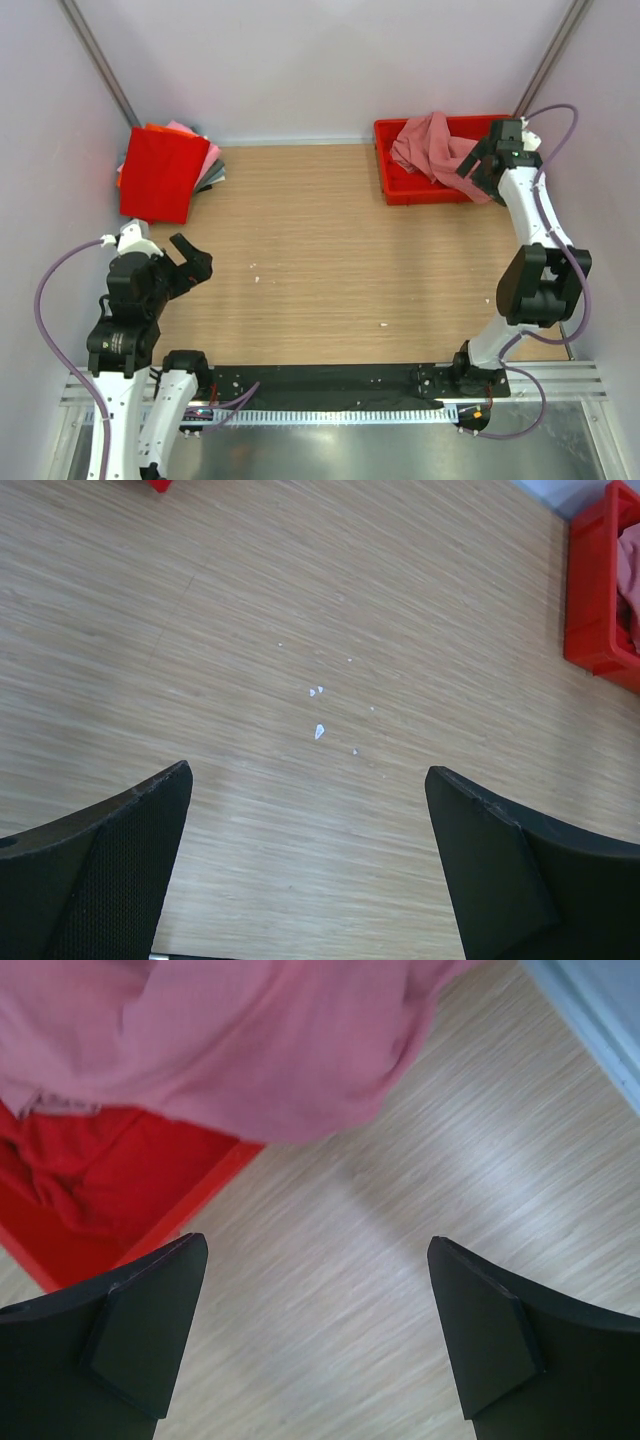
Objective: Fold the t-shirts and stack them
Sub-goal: Grab the tshirt from the pile, then move the tshirt to the center of the board
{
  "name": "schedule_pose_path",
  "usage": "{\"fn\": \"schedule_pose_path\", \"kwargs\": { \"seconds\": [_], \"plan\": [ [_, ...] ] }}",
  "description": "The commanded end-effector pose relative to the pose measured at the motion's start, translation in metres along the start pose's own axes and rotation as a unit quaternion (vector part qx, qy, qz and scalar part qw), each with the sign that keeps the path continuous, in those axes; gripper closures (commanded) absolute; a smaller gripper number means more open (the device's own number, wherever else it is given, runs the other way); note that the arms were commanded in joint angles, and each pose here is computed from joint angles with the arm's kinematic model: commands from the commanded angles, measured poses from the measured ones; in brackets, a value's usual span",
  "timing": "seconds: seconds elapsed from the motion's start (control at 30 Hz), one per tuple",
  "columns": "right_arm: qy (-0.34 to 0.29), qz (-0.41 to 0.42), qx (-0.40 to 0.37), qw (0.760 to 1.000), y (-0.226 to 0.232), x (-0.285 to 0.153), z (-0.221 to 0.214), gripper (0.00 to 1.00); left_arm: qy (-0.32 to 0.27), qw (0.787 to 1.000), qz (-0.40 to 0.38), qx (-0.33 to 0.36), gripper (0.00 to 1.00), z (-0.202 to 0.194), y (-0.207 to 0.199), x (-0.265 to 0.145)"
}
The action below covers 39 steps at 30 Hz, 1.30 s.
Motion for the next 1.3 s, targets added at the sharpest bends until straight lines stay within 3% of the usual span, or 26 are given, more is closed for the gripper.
{"fn": "schedule_pose_path", "kwargs": {
  "seconds": [0.0, 0.4, 0.5, 0.57, 0.6, 0.63, 0.67, 0.7, 0.77, 0.9, 0.93, 1.0, 1.07, 1.13, 1.27],
  "plan": [
    [-0.068, -0.014, 0.035, 0.997, -0.014, -0.002, 0.050, 0.02, -0.013, 1.000, -0.021, 0.004, 0.00, 0.006, -0.006, 0.000],
    [-0.018, -0.031, 0.046, 0.998, -0.025, 0.086, 0.074, 0.05, -0.015, 1.000, -0.013, 0.002, 0.00, 0.006, -0.005, 0.002],
    [-0.015, -0.023, 0.046, 0.999, -0.024, 0.101, 0.074, 0.11, -0.014, 1.000, -0.011, 0.001, 0.00, 0.006, -0.005, 0.003],
    [-0.010, -0.014, 0.042, 0.999, -0.023, 0.107, 0.076, 0.23, -0.012, 1.000, -0.009, 0.001, 0.00, 0.006, -0.005, 0.003],
    [-0.012, -0.003, 0.042, 0.999, -0.021, 0.108, 0.077, 0.36, -0.012, 1.000, -0.009, 0.001, 0.00, 0.006, -0.005, 0.004],
    [-0.015, 0.006, 0.041, 0.999, -0.019, 0.108, 0.079, 0.69, -0.012, 1.000, -0.006, 0.001, 0.00, 0.006, -0.004, 0.004],
    [-0.021, 0.014, 0.041, 0.999, -0.017, 0.108, 0.082, 0.88, -0.013, 1.000, -0.005, 0.000, 0.00, 0.006, -0.004, 0.004],
    [-0.023, 0.026, 0.044, 0.998, -0.014, 0.103, 0.084, 0.99, -0.013, 1.000, -0.003, 0.000, 0.00, 0.006, -0.003, 0.004],
    [-0.039, 0.061, 0.044, 0.996, -0.006, 0.091, 0.094, 0.99, -0.015, 1.000, -0.003, -0.001, 0.00, 0.007, -0.003, 0.003],
    [-0.083, 0.168, 0.006, 0.982, 0.036, 0.024, 0.121, 0.99, -0.023, 1.000, 0.000, -0.005, 0.00, 0.008, -0.002, 0.002],
    [-0.118, 0.220, -0.007, 0.968, 0.051, -0.014, 0.142, 0.99, -0.024, 1.000, 0.000, -0.006, 0.00, 0.009, -0.001, 0.002],
    [-0.130, 0.278, -0.037, 0.951, 0.080, -0.065, 0.146, 0.99, -0.026, 1.000, -0.001, -0.006, 0.00, 0.009, -0.001, 0.001],
    [-0.197, 0.351, -0.043, 0.914, 0.090, -0.150, 0.166, 0.99, -0.026, 1.000, -0.001, -0.006, 0.00, 0.009, -0.001, 0.001],
    [-0.267, 0.416, -0.026, 0.869, 0.081, -0.233, 0.174, 0.99, -0.025, 1.000, -0.001, -0.006, 0.00, 0.009, -0.001, 0.002],
    [-0.339, 0.384, -0.006, 0.859, 0.036, -0.293, 0.159, 0.99, -0.021, 1.000, 0.003, -0.006, 0.00, 0.009, -0.001, 0.003]
  ]
}}
Point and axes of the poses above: each gripper's point midway between its finger pads, its own x axis out along the fingers, its own y axis along the line the jaws close on, z = x × y, the point moved 7 cm from there along -x, back along the fingers, and after that the axes turned 12 degrees about -x, right-handed, at the moved point
